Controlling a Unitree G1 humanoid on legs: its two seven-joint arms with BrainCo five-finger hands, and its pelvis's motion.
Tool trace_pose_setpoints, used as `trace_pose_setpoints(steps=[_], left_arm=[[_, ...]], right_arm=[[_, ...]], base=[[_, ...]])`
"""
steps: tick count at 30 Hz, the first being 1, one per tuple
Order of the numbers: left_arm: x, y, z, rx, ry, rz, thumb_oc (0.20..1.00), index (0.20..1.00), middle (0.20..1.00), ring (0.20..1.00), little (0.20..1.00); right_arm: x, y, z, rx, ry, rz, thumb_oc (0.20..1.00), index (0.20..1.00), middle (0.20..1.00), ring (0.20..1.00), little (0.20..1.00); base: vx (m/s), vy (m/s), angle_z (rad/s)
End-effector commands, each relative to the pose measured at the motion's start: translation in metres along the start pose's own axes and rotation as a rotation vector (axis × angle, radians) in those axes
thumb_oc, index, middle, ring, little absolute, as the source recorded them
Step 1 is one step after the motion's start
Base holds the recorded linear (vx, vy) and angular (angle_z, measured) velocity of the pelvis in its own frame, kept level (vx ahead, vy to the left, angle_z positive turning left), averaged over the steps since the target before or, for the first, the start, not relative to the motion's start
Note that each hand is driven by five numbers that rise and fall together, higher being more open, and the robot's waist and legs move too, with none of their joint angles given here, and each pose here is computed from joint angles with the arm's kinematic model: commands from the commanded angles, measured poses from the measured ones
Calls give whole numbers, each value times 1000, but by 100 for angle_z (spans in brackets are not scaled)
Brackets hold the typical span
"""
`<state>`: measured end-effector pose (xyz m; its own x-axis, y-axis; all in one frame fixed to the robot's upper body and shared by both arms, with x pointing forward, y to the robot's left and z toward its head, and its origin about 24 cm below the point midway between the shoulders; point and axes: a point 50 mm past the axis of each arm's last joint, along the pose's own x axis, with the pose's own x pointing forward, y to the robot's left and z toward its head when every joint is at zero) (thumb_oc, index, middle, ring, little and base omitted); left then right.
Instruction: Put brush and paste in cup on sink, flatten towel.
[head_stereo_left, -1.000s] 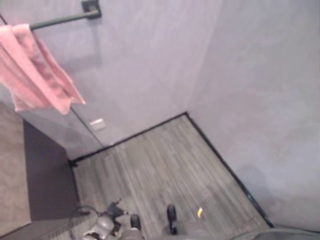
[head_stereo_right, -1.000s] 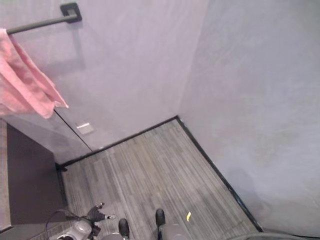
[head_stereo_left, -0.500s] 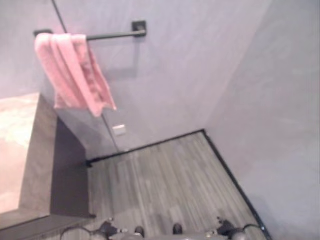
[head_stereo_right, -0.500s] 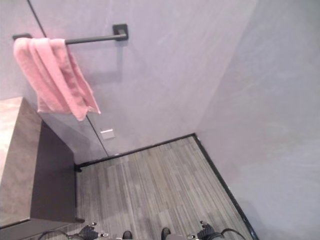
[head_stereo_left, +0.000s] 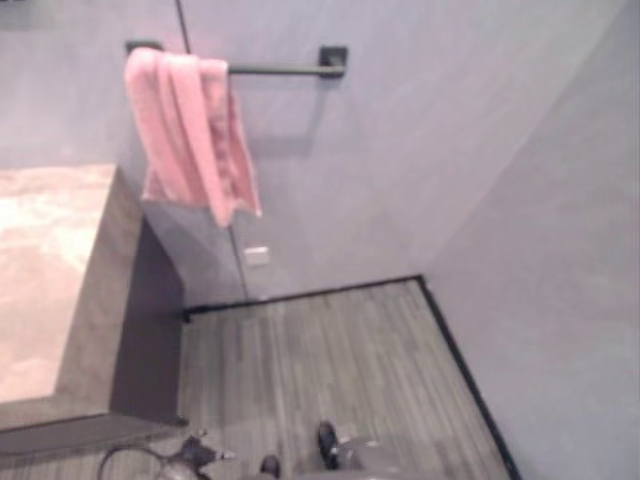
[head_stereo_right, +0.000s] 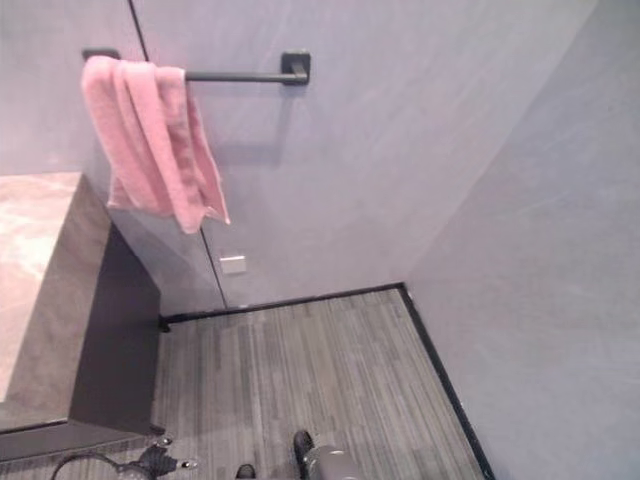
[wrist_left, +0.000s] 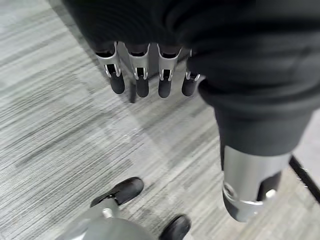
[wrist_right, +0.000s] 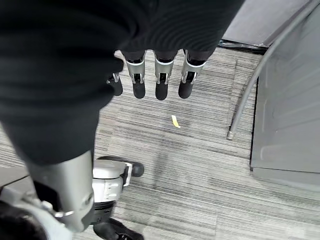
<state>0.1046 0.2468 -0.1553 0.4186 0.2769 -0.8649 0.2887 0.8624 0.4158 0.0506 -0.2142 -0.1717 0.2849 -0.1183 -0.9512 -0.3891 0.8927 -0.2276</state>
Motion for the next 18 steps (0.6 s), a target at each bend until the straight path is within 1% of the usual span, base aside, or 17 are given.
trace_pose_setpoints(steps=[1,3,4,5,9,11,12,14,18], left_arm=[[5,24,25,4,-79,70,1000,1000,1000,1000,1000],[4,17,23,-9,-75,52,1000,1000,1000,1000,1000],[4,17,22,-9,-75,52,1000,1000,1000,1000,1000],[3,9,20,-13,-73,29,1000,1000,1000,1000,1000],[2,3,17,-23,-62,15,1000,1000,1000,1000,1000],[2,1,20,-19,-77,11,1000,1000,1000,1000,1000],[2,1,21,11,-86,-4,1000,1000,1000,1000,1000],[2,3,23,-1,-96,5,1000,1000,1000,1000,1000],[4,13,30,-11,-120,44,1000,1000,1000,1000,1000]], right_arm=[[1,-13,23,-57,-109,-21,1000,1000,1000,1000,1000],[0,-11,17,33,-89,-13,1000,1000,1000,1000,1000],[0,-11,17,33,-89,-13,1000,1000,1000,1000,1000],[0,-14,10,68,-55,-33,1000,1000,1000,1000,1000],[1,-30,12,10,-41,-85,1000,1000,1000,1000,1000],[1,-38,15,51,-45,-118,1000,1000,1000,1000,1000],[0,-59,10,84,-7,-167,1000,1000,1000,1000,1000],[-2,-53,6,115,-29,-157,1000,1000,1000,1000,1000],[0,-47,16,82,-78,-139,1000,1000,1000,1000,1000]], base=[[191,-69,45],[213,-63,51],[250,-56,51],[236,-69,34],[231,-121,23],[182,-103,19],[185,-122,22],[94,-85,20],[0,-59,9]])
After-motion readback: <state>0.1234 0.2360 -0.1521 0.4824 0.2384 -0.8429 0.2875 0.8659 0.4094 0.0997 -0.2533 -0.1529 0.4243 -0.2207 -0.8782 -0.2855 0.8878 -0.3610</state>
